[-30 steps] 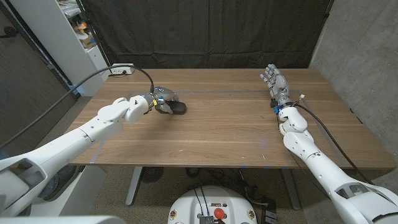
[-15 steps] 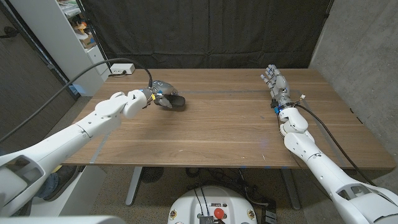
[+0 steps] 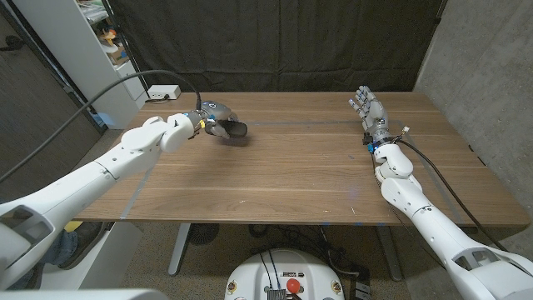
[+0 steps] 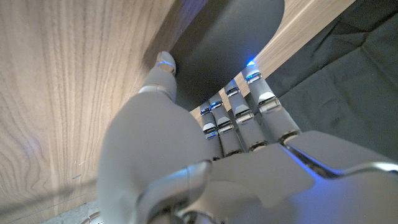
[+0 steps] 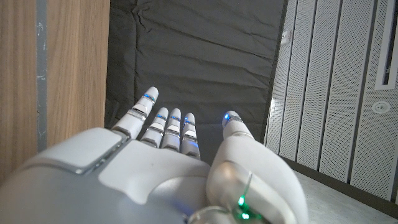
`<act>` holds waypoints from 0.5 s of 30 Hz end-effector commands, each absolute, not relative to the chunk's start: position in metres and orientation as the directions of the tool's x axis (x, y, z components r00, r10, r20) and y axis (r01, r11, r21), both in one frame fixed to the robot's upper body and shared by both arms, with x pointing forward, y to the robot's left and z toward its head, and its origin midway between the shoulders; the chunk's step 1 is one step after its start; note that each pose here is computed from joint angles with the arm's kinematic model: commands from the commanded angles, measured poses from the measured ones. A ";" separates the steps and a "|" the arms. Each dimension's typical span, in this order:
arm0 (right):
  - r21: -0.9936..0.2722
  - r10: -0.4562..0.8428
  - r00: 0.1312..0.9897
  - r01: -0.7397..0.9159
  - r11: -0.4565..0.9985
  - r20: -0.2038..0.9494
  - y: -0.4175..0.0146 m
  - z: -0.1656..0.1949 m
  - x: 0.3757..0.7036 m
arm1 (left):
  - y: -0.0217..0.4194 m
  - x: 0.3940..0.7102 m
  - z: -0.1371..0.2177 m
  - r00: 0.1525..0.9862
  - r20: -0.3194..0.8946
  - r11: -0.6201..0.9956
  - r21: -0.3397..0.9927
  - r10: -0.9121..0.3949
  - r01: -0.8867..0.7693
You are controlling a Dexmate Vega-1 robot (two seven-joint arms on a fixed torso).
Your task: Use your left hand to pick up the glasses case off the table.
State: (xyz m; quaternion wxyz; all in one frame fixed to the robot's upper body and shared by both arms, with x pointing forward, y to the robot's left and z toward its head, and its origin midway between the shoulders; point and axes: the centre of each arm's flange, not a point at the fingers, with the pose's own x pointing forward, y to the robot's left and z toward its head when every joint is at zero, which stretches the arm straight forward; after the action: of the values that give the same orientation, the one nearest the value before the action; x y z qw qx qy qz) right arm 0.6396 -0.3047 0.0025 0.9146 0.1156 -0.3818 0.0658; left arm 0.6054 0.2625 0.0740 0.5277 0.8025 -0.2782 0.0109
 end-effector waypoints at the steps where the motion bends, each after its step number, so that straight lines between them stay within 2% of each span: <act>1: 0.164 0.025 0.699 -0.202 0.965 0.715 -0.302 0.005 0.635 | 0.265 0.593 0.094 0.816 0.359 -0.268 0.818 -0.452 -0.509; 15: 0.163 0.019 0.705 -0.191 0.968 0.709 -0.301 0.006 0.635 | 0.266 0.580 0.117 0.783 0.411 -0.252 0.787 -0.467 -0.563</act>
State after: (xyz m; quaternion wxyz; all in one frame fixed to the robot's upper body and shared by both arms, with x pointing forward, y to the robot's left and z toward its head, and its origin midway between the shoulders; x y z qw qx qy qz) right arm 0.6350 -0.3029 0.0055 0.9148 0.1147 -0.3827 0.0599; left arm 0.5910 0.2649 0.0993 0.5253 0.7921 -0.3092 0.0317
